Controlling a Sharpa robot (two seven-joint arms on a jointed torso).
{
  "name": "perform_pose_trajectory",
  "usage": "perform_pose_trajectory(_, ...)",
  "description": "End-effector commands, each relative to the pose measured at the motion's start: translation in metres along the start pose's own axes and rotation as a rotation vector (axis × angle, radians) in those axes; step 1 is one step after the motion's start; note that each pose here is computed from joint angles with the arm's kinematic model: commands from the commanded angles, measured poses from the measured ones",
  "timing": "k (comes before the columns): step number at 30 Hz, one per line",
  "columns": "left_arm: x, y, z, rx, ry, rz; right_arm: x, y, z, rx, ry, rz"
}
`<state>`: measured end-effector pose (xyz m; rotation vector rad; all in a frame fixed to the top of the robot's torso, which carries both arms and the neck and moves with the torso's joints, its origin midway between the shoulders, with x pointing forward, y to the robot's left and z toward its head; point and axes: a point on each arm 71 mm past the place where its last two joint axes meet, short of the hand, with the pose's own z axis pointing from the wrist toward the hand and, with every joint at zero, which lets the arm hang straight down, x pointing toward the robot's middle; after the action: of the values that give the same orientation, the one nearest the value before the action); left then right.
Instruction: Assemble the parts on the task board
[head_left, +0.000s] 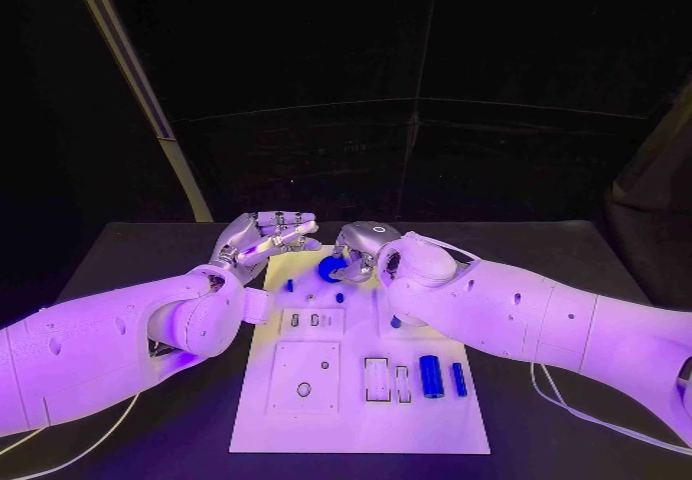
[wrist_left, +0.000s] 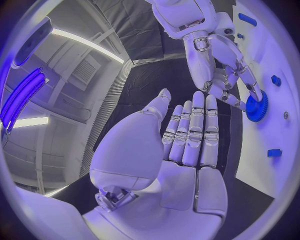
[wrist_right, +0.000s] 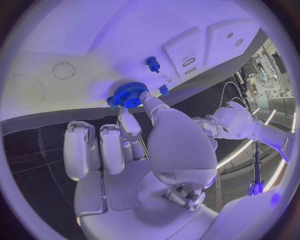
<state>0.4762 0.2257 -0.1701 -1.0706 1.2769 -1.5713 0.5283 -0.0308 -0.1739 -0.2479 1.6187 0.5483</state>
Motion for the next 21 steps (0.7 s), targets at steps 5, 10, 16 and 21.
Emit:
perform_pose_trajectory(5,0.0011,-0.0015,0.0007,0.007,0.008,-0.007,0.002,-0.001,0.000,-0.003,0.037,-0.021)
perform_pose_trajectory(10,0.0007,-0.0013,0.0008,0.005,0.008,-0.007,0.002,-0.001,-0.001,-0.004,0.037,-0.020)
perform_pose_trajectory(16,0.0005,-0.0011,0.0009,0.003,0.008,-0.007,-0.001,-0.004,-0.002,-0.007,0.004,-0.009)
perform_pose_trajectory(21,-0.0016,-0.0011,0.0007,0.002,0.006,-0.006,-0.012,-0.017,-0.013,-0.042,-0.097,0.067)
